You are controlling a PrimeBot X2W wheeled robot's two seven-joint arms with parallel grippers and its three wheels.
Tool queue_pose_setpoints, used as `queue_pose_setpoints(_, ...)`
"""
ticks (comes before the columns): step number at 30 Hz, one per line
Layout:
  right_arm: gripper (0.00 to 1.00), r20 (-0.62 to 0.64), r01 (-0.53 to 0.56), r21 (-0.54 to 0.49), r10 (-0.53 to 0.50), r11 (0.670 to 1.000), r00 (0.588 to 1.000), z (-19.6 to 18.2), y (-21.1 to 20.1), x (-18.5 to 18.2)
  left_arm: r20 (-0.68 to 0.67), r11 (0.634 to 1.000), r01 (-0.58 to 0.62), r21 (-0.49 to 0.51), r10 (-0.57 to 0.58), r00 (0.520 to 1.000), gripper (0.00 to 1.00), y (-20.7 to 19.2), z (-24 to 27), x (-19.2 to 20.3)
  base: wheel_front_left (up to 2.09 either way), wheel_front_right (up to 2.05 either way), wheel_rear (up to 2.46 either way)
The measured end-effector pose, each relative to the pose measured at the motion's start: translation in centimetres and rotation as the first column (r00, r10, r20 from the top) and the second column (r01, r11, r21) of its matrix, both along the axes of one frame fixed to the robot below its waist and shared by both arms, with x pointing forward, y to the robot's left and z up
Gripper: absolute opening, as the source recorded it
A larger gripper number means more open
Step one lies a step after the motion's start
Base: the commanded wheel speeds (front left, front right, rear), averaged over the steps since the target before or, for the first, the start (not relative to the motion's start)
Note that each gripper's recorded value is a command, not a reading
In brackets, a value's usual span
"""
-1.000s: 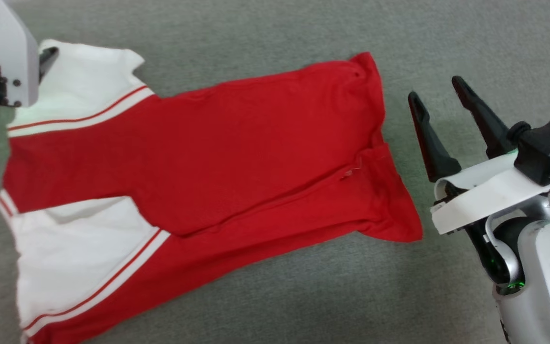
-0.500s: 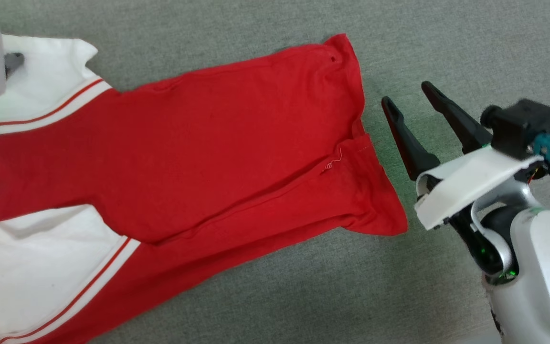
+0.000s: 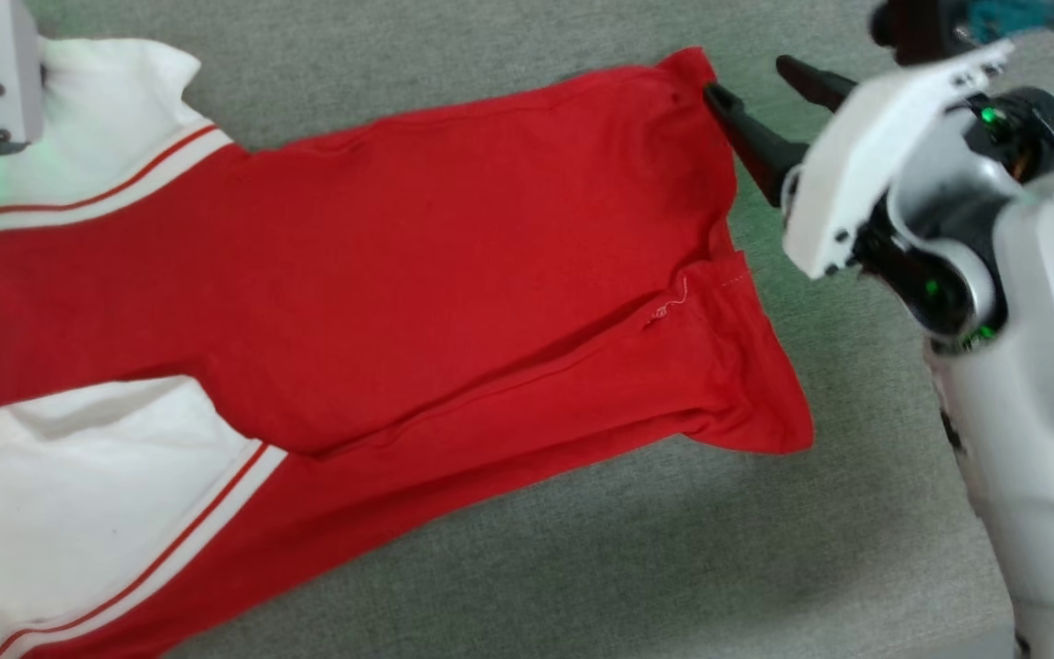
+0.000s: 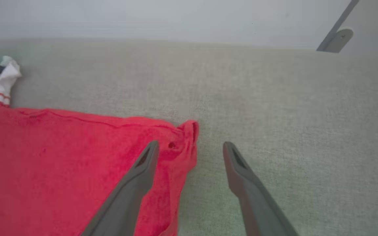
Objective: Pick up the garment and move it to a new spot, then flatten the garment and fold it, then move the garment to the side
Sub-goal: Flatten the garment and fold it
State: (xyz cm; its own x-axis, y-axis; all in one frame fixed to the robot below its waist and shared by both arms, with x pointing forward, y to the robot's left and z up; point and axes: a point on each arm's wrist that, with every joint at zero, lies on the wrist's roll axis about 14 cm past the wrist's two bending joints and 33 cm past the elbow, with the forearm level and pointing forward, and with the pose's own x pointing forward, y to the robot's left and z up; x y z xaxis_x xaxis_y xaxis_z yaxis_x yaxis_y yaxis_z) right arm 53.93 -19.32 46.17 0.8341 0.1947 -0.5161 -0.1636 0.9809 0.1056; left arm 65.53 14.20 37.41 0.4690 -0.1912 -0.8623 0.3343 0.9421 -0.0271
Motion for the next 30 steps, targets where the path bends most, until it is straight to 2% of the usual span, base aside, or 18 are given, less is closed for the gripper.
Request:
queue_pose_setpoints(6,1.00,-0.203,-0.026,-0.023,0.021,0.999,0.979,-3.4,0.8,1.2,0.008,1.000,0.000,-0.007,0.000,1.000,0.00,0.0,0.0,0.2,0.00,0.00,0.00)
queue_pose_setpoints(13,1.00,-0.345,-0.057,-0.025,0.045,0.998,0.937,-5.7,1.8,1.6,0.015,1.000,-0.002,-0.013,0.002,1.000,0.00,0.0,-0.1,0.2,0.00,0.00,0.00)
queue_pose_setpoints(14,0.38,-0.371,-0.067,-0.023,0.054,0.997,0.927,-6.0,2.1,1.5,0.015,1.000,-0.003,-0.016,0.004,1.000,0.00,0.0,-0.1,0.2,0.00,0.00,0.00)
queue_pose_setpoints(15,0.00,-0.388,-0.089,-0.043,0.065,0.995,0.919,-6.1,2.2,1.4,0.018,1.000,-0.005,-0.018,0.005,1.000,0.00,0.0,0.0,0.2,0.00,0.00,0.00)
queue_pose_setpoints(22,0.00,-0.368,-0.093,-0.060,0.065,0.994,0.928,-5.8,1.9,2.4,0.078,1.000,-0.004,-0.030,0.006,0.997,0.00,0.0,1.1,0.2,0.00,0.00,0.00)
queue_pose_setpoints(30,0.00,-0.228,-0.102,-0.079,0.082,0.992,0.970,-3.1,2.1,4.0,0.164,0.999,0.026,-0.041,-0.019,0.986,0.00,0.2,5.0,-0.3,0.00,0.00,0.00)
